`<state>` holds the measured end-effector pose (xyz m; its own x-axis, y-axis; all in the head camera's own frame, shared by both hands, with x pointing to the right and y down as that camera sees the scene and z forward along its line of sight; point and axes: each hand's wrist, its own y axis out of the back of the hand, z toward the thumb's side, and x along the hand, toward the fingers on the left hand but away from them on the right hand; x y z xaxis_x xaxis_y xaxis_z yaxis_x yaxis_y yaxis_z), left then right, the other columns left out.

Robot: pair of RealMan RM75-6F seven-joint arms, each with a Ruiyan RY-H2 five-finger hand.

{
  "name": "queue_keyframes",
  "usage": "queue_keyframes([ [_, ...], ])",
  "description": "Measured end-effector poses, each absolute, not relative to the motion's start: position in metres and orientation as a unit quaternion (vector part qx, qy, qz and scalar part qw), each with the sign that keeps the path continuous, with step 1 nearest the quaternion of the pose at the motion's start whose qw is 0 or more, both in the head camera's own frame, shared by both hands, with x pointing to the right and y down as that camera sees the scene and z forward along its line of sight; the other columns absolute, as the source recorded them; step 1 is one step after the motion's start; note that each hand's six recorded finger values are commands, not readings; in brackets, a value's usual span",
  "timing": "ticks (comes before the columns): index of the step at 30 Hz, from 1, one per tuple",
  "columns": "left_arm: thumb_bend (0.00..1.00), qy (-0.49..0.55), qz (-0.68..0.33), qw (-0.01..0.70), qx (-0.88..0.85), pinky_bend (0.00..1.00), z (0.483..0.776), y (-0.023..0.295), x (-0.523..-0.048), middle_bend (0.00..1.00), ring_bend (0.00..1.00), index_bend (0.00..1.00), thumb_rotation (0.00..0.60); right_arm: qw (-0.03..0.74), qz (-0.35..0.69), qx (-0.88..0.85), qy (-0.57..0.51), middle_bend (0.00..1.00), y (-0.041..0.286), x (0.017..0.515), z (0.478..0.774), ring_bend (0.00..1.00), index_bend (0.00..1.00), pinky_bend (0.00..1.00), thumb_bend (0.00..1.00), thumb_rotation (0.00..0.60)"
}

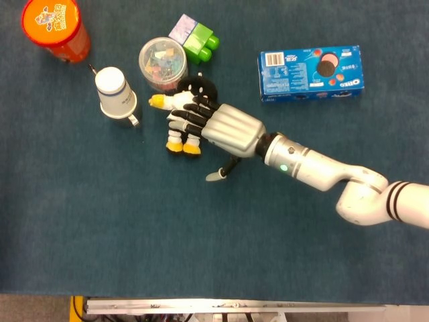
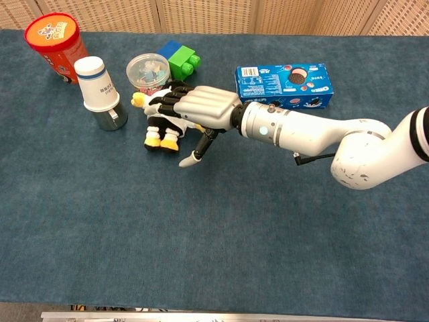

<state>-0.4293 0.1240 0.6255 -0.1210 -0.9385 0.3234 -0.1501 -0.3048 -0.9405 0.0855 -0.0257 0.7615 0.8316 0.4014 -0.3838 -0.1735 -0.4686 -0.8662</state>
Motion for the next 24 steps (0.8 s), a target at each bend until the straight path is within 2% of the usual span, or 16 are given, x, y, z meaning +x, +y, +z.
queue_keyframes([
  [8, 0.30, 0.482, -0.571, 0.342, -0.569, 0.07, 0.625, 0.124, -0.428, 0.16, 0.15, 0.09, 0.588, 0.539, 0.270, -0.795, -0.068, 0.00, -0.030, 0.063, 0.757, 0.00, 0.00, 0.00, 0.00, 0.328],
  [24, 0.30, 0.494, -0.576, 0.336, -0.558, 0.07, 0.621, 0.132, -0.438, 0.16, 0.15, 0.09, 0.600, 0.588, 0.295, -0.753, -0.025, 0.00, -0.029, 0.040, 0.799, 0.00, 0.00, 0.00, 0.00, 0.329],
])
